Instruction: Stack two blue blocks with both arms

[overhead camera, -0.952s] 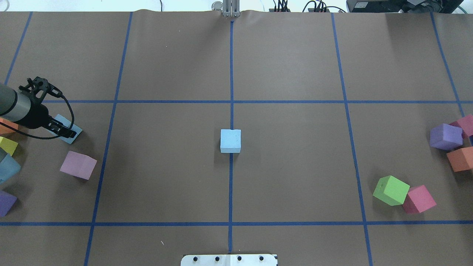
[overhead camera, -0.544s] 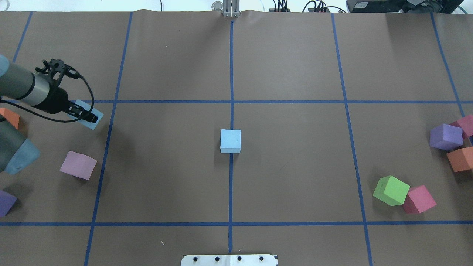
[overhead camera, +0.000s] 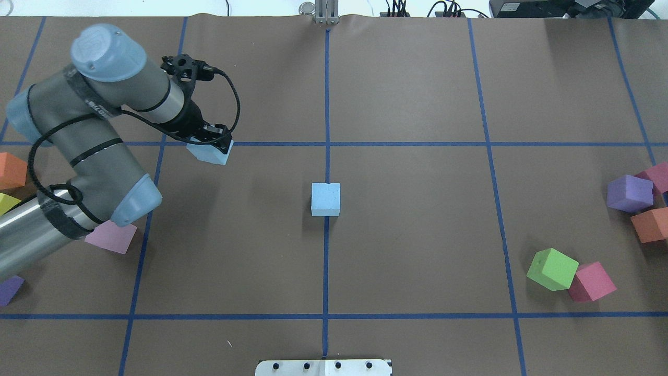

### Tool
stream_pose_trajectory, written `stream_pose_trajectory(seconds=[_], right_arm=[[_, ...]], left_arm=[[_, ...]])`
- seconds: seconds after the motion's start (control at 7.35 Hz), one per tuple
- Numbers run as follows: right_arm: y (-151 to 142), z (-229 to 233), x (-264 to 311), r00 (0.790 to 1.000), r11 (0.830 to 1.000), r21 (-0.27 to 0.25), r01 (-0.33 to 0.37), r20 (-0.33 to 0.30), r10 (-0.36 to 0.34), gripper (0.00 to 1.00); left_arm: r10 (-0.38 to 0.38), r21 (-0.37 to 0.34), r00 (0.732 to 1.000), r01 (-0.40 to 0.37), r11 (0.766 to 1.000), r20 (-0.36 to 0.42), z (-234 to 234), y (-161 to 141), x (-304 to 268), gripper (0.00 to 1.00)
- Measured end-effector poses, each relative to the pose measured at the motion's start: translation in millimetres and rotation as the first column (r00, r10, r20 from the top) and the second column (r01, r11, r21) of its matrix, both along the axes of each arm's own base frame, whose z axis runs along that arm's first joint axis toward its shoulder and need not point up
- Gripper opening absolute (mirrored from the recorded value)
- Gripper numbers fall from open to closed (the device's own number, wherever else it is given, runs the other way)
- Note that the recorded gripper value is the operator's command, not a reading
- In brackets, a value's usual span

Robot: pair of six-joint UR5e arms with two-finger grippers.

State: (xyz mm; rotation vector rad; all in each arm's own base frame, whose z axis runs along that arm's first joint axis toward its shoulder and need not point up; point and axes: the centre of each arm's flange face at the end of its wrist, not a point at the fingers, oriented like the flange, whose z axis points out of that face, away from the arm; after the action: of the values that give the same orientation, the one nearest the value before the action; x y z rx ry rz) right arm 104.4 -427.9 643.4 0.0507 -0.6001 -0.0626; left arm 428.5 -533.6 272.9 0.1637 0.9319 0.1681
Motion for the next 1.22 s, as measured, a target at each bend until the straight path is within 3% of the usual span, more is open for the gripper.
stream_pose_trajectory(seconds=[0.54,0.82,1.22], right_arm=[[1.0,1.2,-5.2,0.998,1.0,-0.018,-0.015,0.064,0.016,1.0],[1.6,1.5,-5.4,0.998,1.0,-0.018,-0.015,0.066,0.016,1.0],[1.7,1.3,-5.3,0.998,1.0,-0.018,-0.016,0.066,0.017,1.0]], left_arm=[[-0.069,-0.167,0.995,0.079,0.983,0.067,-147.8,57.3,90.3,0.16],[-0.092,-0.196,0.991,0.11,0.974,0.096,-174.7,76.4,136.9,0.2],[-0.096,-0.197,0.987,0.12,0.973,0.126,-167.1,81.7,158.6,0.2]])
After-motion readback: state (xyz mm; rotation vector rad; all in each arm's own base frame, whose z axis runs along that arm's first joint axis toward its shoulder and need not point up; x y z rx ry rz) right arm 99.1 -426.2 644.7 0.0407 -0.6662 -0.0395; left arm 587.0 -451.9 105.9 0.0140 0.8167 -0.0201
